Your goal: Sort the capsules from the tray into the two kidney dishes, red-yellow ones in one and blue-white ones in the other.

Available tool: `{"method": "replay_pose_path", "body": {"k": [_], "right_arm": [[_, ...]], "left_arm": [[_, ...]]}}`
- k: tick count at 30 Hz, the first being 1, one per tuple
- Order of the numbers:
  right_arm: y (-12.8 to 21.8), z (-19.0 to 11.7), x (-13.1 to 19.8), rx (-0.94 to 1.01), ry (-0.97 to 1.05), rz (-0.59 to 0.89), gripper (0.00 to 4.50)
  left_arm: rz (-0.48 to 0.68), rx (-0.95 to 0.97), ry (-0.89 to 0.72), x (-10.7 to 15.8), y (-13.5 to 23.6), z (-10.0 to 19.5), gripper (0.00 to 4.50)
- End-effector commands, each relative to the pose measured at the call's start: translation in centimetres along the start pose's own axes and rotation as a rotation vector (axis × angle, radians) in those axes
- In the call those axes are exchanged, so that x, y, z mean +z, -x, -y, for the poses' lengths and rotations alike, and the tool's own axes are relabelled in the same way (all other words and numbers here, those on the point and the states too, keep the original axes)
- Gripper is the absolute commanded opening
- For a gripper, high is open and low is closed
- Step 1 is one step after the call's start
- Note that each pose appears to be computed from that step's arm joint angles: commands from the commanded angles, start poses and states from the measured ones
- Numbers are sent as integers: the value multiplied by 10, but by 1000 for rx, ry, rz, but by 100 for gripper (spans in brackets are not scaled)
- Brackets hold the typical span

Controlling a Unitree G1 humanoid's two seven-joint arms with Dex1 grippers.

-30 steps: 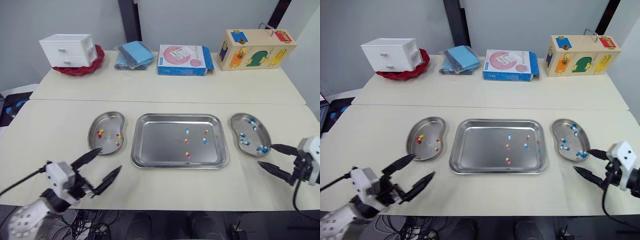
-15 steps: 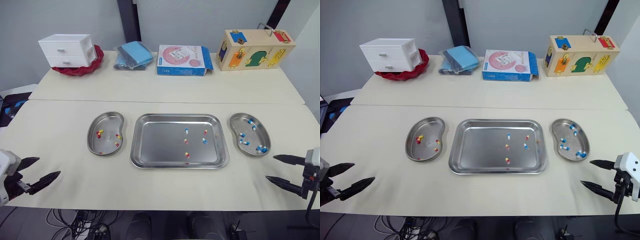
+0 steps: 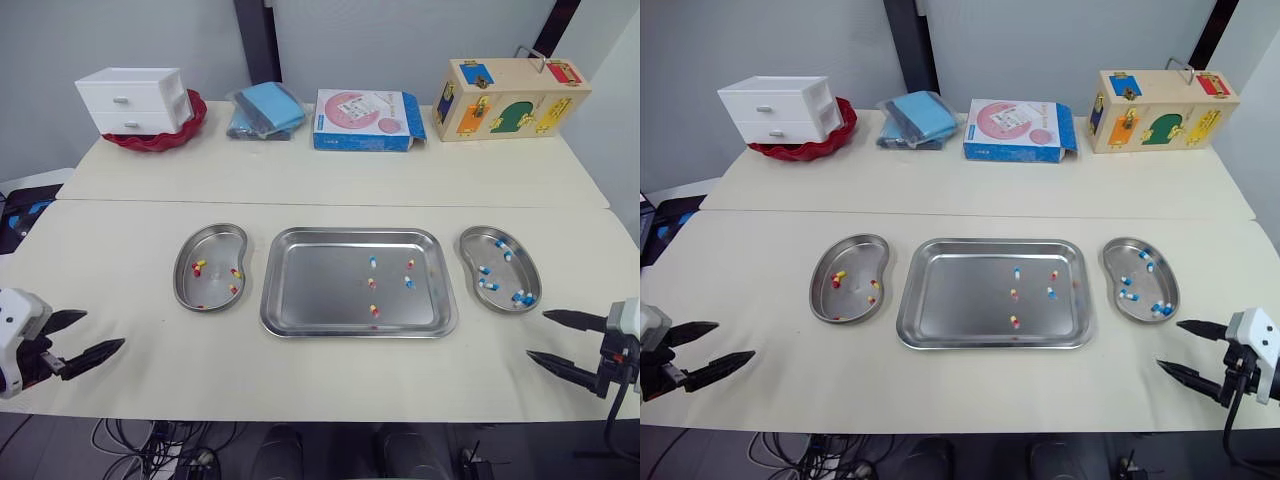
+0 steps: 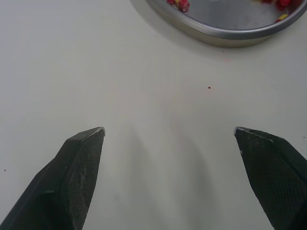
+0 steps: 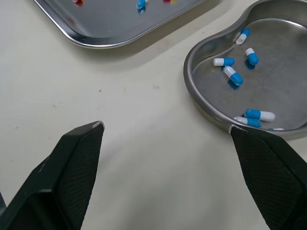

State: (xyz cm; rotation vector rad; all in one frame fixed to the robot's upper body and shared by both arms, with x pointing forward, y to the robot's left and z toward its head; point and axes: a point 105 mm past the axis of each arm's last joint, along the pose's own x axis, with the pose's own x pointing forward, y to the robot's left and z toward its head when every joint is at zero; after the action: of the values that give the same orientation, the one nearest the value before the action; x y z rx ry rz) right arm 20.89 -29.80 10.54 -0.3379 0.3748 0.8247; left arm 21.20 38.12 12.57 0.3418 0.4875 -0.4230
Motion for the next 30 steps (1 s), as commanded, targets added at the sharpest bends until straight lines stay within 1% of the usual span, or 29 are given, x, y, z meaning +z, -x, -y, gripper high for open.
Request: {"method": "replay_pose_path", "body": {"k": [1,9,11,13,16,18,23,26,30], "right_arm": [[2,-3,9,-1,31,33,442],[-1,-10,13,11,34,51,442],[-3,-15,15,24,36,69,442],[-7,-27,18,61,42,104,442],[-14,-43,26,72,65,197,442],[-22,-59,28,108,57,226,442],[-36,-82,39,129,72,330,442],[-42,-94,38,158,83,340,442],[-48,-100,35,158,93,353,442]], "left_arm": [[-3,-15,-34,5,-1,-1,450],[9,-51,-50,6,-6,3,450],[35,-70,-73,12,-9,6,450],[73,-116,-99,23,-13,14,450],[105,-237,-120,47,-26,40,450],[98,-359,-147,66,-37,64,450],[91,-561,-236,100,-59,103,450],[103,-738,-309,124,-74,135,450],[116,-868,-383,142,-99,166,450]]}}
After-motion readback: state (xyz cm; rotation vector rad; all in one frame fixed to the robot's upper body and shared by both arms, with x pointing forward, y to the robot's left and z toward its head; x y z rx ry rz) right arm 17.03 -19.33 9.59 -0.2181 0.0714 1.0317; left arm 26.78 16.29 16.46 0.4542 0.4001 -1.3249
